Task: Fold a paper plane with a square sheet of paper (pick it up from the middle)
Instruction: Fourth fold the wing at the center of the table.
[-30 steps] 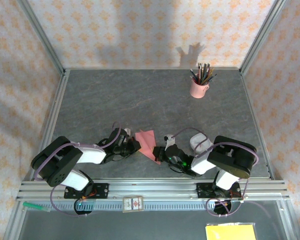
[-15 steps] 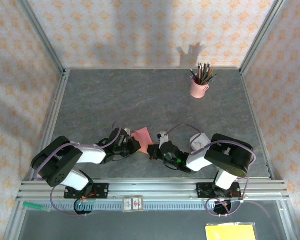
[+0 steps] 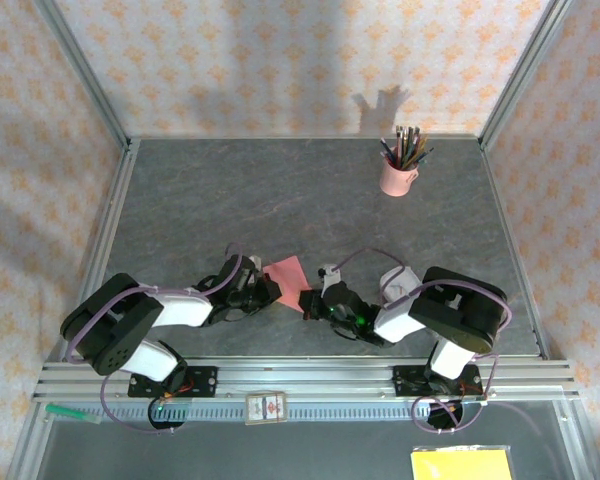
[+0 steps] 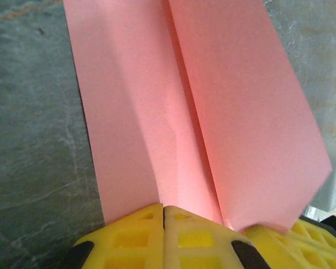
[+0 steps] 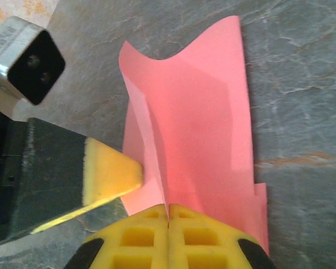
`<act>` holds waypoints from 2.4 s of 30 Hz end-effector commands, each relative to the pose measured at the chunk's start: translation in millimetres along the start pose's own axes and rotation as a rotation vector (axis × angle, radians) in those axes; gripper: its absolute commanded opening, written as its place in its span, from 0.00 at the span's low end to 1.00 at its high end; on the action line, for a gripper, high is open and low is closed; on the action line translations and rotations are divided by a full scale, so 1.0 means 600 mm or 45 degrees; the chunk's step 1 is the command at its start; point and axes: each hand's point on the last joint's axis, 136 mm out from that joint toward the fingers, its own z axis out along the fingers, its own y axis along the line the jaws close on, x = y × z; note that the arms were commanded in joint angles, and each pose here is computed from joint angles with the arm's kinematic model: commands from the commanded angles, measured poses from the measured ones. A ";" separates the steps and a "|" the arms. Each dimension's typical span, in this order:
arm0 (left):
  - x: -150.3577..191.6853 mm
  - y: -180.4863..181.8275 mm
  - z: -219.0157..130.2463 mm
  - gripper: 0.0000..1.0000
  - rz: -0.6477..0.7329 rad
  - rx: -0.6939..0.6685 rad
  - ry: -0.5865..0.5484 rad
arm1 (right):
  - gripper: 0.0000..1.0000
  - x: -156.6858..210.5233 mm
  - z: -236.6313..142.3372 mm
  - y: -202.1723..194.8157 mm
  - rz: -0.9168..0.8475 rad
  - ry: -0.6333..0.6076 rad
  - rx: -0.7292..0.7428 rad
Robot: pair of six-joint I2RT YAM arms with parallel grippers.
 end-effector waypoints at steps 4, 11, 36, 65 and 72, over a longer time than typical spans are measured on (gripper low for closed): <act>-0.001 0.034 -0.007 0.01 0.018 -0.140 -0.020 | 0.02 -0.011 -0.010 -0.002 0.073 -0.019 -0.062; -0.004 0.024 -0.007 0.04 0.025 -0.125 -0.018 | 0.01 -0.009 -0.011 -0.002 0.095 -0.012 -0.082; -0.072 -0.070 -0.090 0.30 0.208 0.011 -0.276 | 0.00 0.002 -0.005 0.018 -0.335 0.083 -0.106; -0.078 -0.053 -0.113 0.36 0.192 -0.017 -0.324 | 0.21 -0.010 -0.006 -0.013 -0.732 0.173 0.153; -0.070 -0.051 -0.104 0.36 0.176 0.008 -0.293 | 0.24 -0.010 -0.006 -0.021 -0.816 0.178 0.221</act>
